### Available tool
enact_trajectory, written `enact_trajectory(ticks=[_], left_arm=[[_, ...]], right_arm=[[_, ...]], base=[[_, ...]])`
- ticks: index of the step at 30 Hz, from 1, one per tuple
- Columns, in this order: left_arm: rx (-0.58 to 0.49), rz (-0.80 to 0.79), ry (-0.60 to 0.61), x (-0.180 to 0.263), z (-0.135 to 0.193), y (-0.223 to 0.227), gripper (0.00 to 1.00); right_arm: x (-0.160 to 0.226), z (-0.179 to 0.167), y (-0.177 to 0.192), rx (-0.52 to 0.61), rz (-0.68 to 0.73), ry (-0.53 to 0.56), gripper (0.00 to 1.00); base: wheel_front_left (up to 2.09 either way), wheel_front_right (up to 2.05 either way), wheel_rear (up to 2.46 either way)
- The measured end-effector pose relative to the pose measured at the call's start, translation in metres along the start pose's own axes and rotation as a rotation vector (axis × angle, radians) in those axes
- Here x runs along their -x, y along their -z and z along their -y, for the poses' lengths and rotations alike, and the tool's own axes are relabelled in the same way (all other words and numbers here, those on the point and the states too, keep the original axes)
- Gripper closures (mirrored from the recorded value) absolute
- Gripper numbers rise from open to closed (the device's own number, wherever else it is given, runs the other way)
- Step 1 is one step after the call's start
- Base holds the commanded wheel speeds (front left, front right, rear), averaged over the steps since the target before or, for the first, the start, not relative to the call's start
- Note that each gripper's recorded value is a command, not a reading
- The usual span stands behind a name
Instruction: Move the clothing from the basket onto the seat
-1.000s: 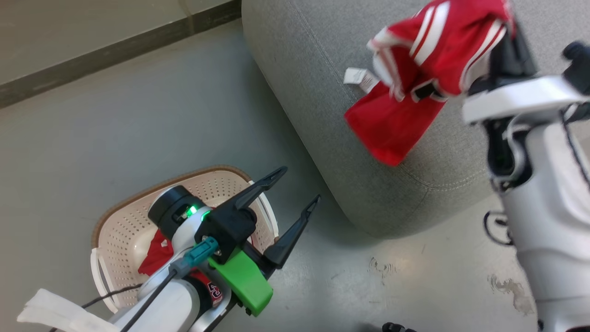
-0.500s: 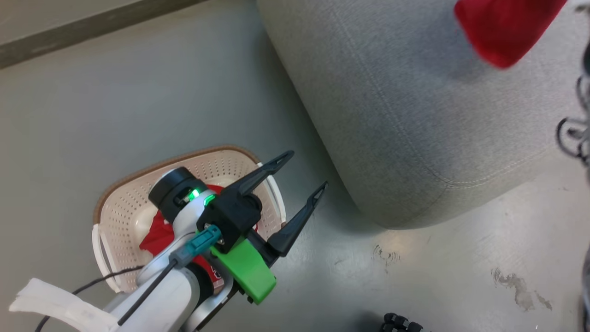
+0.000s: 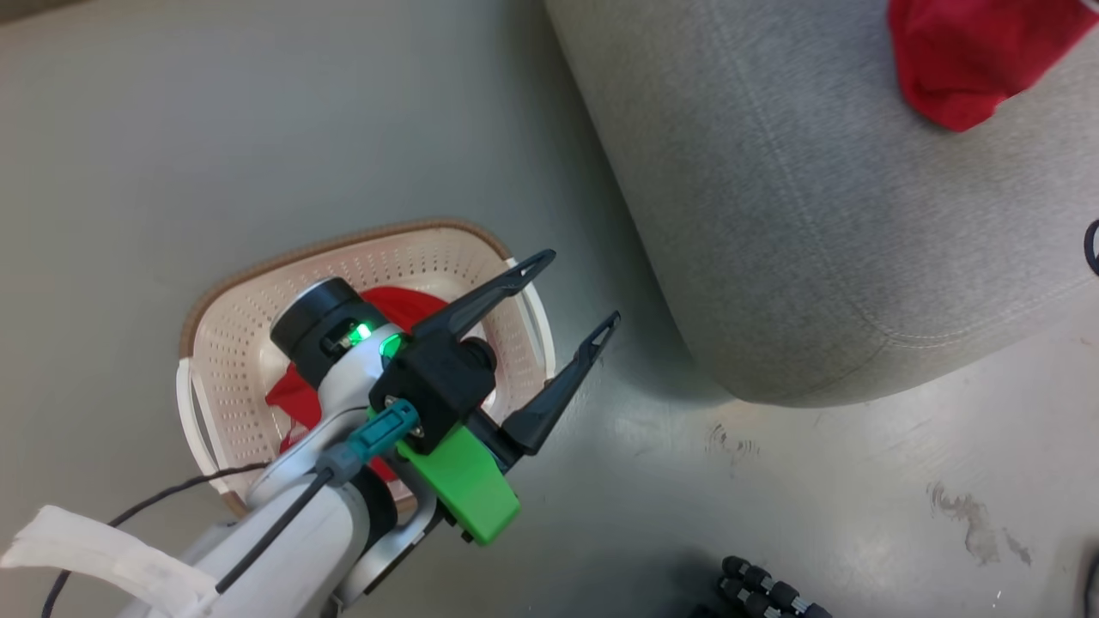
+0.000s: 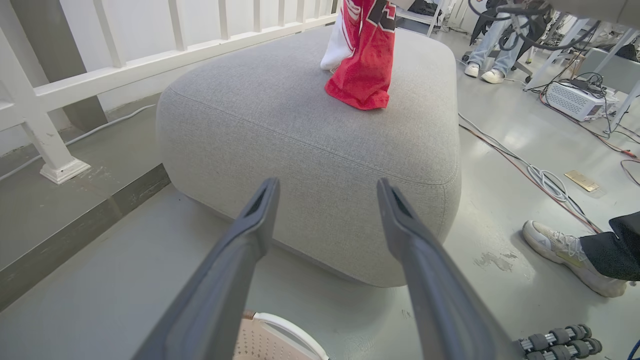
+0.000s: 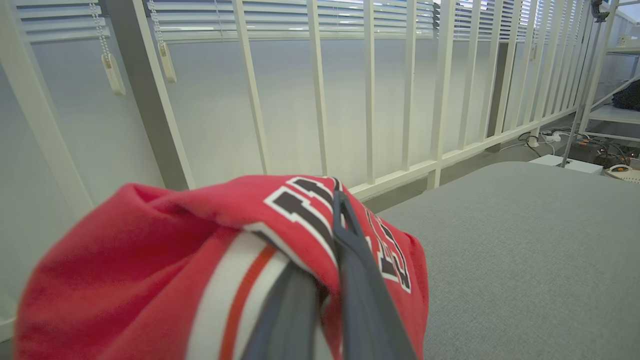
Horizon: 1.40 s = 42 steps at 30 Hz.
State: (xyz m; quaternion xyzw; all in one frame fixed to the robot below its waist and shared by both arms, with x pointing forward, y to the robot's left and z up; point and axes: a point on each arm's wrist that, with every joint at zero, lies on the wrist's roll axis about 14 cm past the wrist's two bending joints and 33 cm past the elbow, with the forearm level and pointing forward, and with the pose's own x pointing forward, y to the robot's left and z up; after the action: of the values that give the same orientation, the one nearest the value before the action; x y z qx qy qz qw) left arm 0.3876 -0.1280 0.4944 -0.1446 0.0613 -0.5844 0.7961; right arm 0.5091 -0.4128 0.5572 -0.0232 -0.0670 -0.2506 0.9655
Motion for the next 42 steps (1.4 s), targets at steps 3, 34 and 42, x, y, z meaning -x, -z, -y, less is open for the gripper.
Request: enact_trajectory(ticks=[3, 34, 42], left_arm=[[0.009, -0.010, -0.015, 0.002, -0.009, 0.006, 0.00], [0.000, -0.013, -0.050, 0.007, -0.029, 0.016, 0.00], [-0.024, 0.014, -0.046, 0.005, -0.023, 0.005, 0.00]], right_arm=[[0.003, 0.005, 0.028, 0.002, -0.067, 0.027, 1.00], [0.037, -0.005, 0.121, 0.032, -0.344, -0.004, 0.00], [0.057, -0.002, 0.122, 0.036, -0.372, -0.029, 0.00]], base=[[0.00, 0.00, 0.00], [0.00, 0.00, 0.00], [0.00, 0.00, 0.00]])
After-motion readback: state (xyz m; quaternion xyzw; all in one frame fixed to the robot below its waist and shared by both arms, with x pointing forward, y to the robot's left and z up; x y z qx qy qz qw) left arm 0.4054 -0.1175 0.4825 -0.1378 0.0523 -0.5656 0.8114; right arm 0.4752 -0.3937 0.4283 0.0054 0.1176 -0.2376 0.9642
